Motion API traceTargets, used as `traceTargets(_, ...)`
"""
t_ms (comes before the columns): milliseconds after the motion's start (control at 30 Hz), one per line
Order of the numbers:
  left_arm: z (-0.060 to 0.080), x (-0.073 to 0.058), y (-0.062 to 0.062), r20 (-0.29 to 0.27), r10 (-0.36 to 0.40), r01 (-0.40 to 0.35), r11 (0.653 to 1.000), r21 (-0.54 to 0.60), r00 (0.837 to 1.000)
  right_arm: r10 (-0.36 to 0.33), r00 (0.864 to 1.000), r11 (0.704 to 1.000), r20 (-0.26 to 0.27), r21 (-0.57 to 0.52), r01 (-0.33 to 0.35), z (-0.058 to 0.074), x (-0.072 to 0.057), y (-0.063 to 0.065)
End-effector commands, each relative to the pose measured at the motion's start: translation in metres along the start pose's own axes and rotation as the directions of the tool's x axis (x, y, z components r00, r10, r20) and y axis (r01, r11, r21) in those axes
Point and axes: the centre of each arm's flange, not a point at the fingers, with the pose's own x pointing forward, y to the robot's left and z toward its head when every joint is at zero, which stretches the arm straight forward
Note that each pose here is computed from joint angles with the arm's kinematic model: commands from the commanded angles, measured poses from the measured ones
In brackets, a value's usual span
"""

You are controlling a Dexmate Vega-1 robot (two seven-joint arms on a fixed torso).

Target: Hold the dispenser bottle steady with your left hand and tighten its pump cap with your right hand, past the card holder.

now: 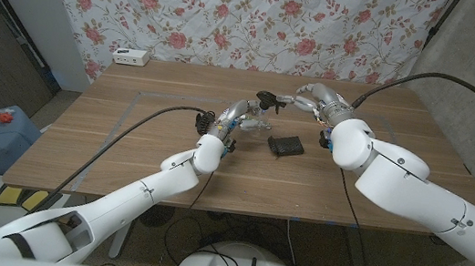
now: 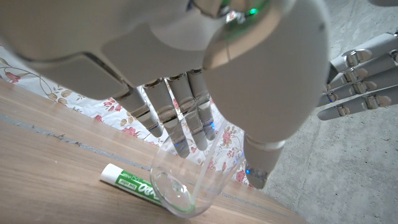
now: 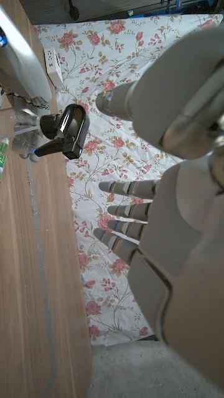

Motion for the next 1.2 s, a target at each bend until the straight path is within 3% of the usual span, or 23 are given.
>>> traceTargets(33,-0.001,0.008,-0.004,0.002,-0.008,0.008,1.0,0.014,1.0,0.006,1.0,0.998,-0.022,-0.056,-0.007,0.008,0.008,0.004)
traceTargets(667,0.002,0.008,-0.008,0.002,-0.004,0.004,1.0,0.024,1.0,-0.013,1.0,0.992,-0.027,-0.125,0.009,0.023,0.017,0.012)
traceTargets(1200,0.003,0.006,-0.012,0.005,-0.011,0.011,1.0,0.015,1.0,-0.027,0.997,0.979,-0.066,-0.203,0.013,0.033,0.022,0.019)
